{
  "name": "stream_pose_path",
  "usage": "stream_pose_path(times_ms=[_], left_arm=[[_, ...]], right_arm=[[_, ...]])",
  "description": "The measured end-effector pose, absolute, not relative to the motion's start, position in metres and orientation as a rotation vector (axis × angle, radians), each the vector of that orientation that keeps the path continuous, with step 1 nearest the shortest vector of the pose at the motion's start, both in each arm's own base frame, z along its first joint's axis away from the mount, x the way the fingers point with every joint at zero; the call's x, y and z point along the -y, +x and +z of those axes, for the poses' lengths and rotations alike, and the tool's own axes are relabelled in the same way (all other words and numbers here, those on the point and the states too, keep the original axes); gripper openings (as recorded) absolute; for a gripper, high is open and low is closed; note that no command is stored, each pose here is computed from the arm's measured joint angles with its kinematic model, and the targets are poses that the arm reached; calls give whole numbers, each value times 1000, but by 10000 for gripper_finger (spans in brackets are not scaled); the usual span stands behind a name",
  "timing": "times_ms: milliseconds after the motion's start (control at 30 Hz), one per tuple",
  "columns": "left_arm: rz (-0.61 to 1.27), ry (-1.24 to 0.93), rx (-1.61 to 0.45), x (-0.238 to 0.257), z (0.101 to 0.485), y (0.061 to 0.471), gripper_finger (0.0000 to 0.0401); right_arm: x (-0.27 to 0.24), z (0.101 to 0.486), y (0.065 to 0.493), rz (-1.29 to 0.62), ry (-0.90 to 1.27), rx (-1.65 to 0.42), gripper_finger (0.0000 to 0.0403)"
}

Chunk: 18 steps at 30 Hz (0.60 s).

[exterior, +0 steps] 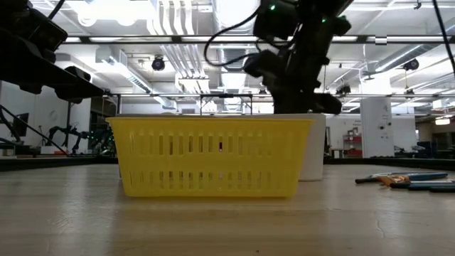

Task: Pick & Place Paint Supplies
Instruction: Put the silver paint brush into the white bin

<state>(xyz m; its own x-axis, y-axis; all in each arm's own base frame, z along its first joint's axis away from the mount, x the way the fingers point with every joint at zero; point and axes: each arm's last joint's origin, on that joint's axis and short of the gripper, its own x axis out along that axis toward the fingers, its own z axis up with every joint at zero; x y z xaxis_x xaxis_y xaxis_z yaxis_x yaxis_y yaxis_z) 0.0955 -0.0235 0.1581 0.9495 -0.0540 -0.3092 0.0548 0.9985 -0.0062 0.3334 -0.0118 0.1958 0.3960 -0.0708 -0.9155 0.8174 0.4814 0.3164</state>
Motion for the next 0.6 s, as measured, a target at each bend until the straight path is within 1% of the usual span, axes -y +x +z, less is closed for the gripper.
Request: stream_pose_path(times_ms=[233,467,533,600], left_arm=[[-55,3,-315,23,158,96,306],[-55,3,-315,23,158,96,306],[-55,3,-315,23,158,95,306],[-55,3,-315,23,158,95,306]], right_arm=[[12,174,348,-706,852,-1107,14],[12,172,351,-702,856,-1107,16],[12,174,350,-700,856,-1101,25],[12,174,350,-703,854,-1100,42]])
